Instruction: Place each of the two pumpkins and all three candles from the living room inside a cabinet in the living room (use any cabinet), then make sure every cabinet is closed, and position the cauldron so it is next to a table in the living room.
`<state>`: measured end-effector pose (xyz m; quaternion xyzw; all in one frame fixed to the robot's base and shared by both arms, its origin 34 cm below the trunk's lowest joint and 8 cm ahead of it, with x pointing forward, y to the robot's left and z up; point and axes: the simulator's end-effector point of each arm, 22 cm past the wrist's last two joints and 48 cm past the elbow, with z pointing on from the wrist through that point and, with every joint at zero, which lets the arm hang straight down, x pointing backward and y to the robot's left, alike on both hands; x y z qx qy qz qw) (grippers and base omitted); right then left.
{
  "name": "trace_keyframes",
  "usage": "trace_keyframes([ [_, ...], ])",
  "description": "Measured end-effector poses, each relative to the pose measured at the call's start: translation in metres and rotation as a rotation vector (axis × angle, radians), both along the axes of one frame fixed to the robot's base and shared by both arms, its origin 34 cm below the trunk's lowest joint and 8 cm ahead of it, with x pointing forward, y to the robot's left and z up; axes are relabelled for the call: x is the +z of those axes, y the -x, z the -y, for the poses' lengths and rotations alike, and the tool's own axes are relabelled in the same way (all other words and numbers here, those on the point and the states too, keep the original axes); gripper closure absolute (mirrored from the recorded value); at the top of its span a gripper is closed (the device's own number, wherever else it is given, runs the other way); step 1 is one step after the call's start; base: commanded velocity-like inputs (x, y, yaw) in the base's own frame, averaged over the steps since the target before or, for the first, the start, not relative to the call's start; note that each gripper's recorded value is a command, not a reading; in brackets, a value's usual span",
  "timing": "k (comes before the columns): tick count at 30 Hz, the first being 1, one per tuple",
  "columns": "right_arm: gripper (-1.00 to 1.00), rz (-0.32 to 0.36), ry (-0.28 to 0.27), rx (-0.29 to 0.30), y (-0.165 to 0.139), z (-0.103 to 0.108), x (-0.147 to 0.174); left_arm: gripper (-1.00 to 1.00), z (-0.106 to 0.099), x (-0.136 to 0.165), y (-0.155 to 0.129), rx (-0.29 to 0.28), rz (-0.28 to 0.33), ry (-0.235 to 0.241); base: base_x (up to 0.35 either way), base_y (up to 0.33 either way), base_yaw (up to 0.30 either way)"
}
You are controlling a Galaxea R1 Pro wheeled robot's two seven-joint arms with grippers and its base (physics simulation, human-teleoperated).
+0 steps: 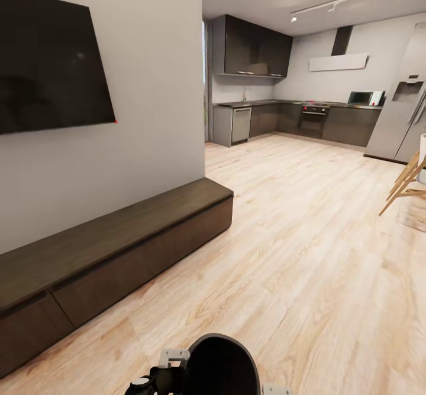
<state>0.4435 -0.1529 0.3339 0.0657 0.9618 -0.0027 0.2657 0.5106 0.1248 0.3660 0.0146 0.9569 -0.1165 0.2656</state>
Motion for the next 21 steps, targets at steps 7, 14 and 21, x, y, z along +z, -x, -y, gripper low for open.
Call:
trace_keyframes([
  [7, 1.0, 0.0, 0.0, 0.0, -0.003, 0.0, 0.015, 1.0, 0.0, 0.015, -0.003, 0.0, 0.0, 0.0, 0.0, 0.0, 0.0],
  [14, 1.0, 0.001, 0.0, -0.001, -0.005, 0.0, 0.029, 1.0, 0.0, 0.029, -0.006, -0.001, 0.0, 0.0, 0.0, 0.0, 0.0],
  [21, 1.0, 0.002, 0.0, 0.0, -0.009, 0.0, 0.044, 1.0, 0.0, 0.044, -0.009, 0.0, 0.001, 0.001, -0.009, 0.0, 0.0],
])
